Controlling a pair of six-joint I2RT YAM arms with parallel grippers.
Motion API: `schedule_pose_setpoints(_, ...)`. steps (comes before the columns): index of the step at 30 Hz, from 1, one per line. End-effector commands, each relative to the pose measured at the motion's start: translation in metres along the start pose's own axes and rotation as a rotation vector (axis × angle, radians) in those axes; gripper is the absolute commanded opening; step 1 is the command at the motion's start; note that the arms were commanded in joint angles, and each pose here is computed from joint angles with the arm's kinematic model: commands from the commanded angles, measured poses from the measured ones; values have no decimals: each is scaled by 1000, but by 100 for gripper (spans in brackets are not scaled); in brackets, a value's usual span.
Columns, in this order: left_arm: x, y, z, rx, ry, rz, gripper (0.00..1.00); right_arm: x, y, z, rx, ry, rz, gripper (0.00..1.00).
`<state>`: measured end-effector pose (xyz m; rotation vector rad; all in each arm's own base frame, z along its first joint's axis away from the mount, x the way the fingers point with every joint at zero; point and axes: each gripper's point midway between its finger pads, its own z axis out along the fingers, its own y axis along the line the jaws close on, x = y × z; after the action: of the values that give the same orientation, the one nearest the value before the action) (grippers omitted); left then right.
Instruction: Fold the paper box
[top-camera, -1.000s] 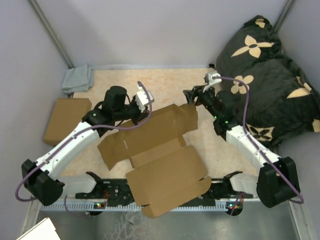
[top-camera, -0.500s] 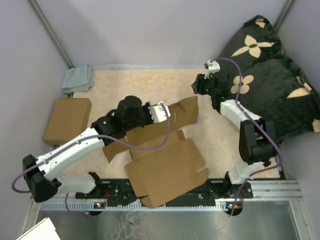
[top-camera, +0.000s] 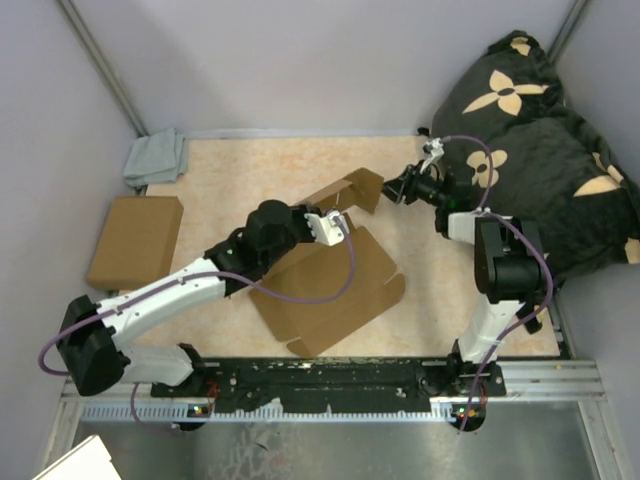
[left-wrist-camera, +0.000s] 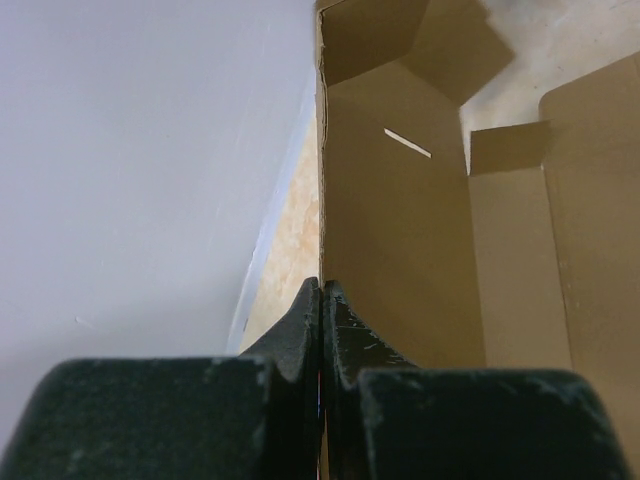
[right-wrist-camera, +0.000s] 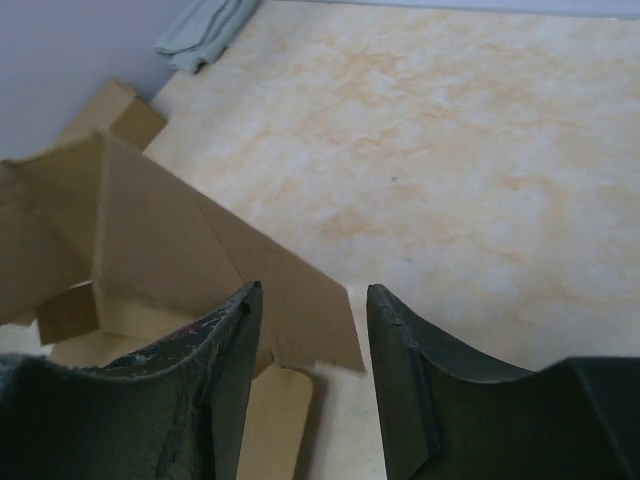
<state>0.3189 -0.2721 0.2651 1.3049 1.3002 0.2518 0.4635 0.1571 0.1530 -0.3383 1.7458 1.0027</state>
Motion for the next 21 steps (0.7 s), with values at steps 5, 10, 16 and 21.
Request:
schedule_pose_setpoints(5, 10, -8, 19, -39, 35, 21, 0, -7, 51, -5, -280, -61, -113, 48)
schedule_pose_setpoints(10, 28, -9, 30, -73, 124, 28, 0, -6, 52, -2, -313, -65, -103, 48)
schedule_pose_setpoints(16, 40, -4, 40, -112, 184, -31, 0, -5, 31, 12, -263, -46, -59, 48)
schedule_pose_setpoints(21, 50, -2, 39, -143, 209, -63, 0, -8, 11, 28, -185, -26, -60, 49)
